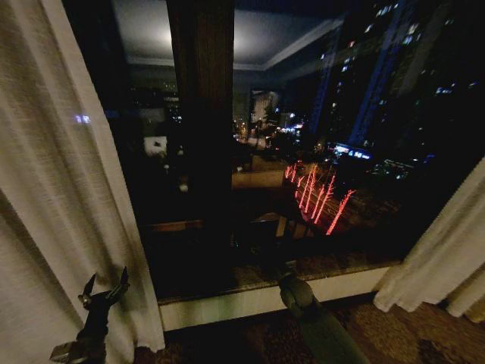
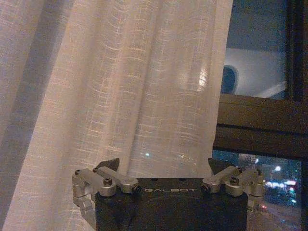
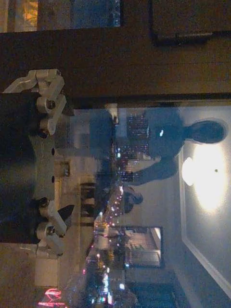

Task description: Open the curtains by pulling them apart, changing their state from closed to fully open.

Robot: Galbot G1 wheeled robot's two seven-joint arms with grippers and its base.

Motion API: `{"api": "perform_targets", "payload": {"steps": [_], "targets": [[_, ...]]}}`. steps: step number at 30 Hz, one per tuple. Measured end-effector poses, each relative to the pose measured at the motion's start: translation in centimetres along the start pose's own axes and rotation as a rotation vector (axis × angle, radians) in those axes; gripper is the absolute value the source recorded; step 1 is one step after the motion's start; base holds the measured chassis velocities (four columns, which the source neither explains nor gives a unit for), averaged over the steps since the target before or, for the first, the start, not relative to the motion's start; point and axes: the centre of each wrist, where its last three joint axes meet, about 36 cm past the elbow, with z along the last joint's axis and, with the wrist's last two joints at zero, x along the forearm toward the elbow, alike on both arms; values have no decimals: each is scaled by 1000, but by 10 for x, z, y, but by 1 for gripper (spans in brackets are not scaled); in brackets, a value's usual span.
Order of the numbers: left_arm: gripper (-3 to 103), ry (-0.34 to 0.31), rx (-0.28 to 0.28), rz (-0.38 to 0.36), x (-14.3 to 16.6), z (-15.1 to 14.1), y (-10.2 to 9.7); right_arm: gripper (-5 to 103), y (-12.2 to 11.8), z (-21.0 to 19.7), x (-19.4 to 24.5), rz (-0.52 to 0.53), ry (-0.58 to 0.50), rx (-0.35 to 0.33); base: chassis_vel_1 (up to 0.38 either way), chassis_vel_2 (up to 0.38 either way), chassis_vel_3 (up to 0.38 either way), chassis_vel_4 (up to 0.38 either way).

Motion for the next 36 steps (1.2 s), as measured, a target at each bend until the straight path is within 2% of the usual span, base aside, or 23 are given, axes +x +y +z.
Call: {"api": "perform_targets", "payload": {"steps": [5, 8, 9, 16, 21, 23, 24, 27, 29, 35, 36], "targets": [[100, 28, 15, 2, -5, -1, -10, 100, 0, 0, 0, 0, 0, 0, 0, 0, 0, 0], [100, 93, 41, 18, -17, -7, -37, 100, 0, 0, 0, 0, 0, 0, 0, 0, 0, 0], [100, 93, 41, 18, -17, -7, -37, 100, 0, 0, 0, 0, 0, 0, 0, 0, 0, 0], [100, 226, 60, 51, -34, -23, -91, 100, 0, 0, 0, 0, 0, 0, 0, 0, 0, 0], [100, 303, 50, 74, -41, -36, -123, 100, 0, 0, 0, 0, 0, 0, 0, 0, 0, 0], [100, 343, 37, 88, -43, -44, -140, 100, 0, 0, 0, 0, 0, 0, 0, 0, 0, 0], [100, 343, 37, 88, -43, -44, -140, 100, 0, 0, 0, 0, 0, 0, 0, 0, 0, 0], [100, 392, 13, 105, -44, -55, -162, 100, 0, 0, 0, 0, 0, 0, 0, 0, 0, 0], [100, 407, 4, 109, -45, -59, -168, 100, 0, 0, 0, 0, 0, 0, 0, 0, 0, 0], [100, 409, 1, 109, -45, -59, -169, 100, 0, 0, 0, 0, 0, 0, 0, 0, 0, 0], [100, 374, -40, 98, -48, -57, -161, 100, 0, 0, 0, 1, 0, 0, 0, 0, 0, 0]]}}
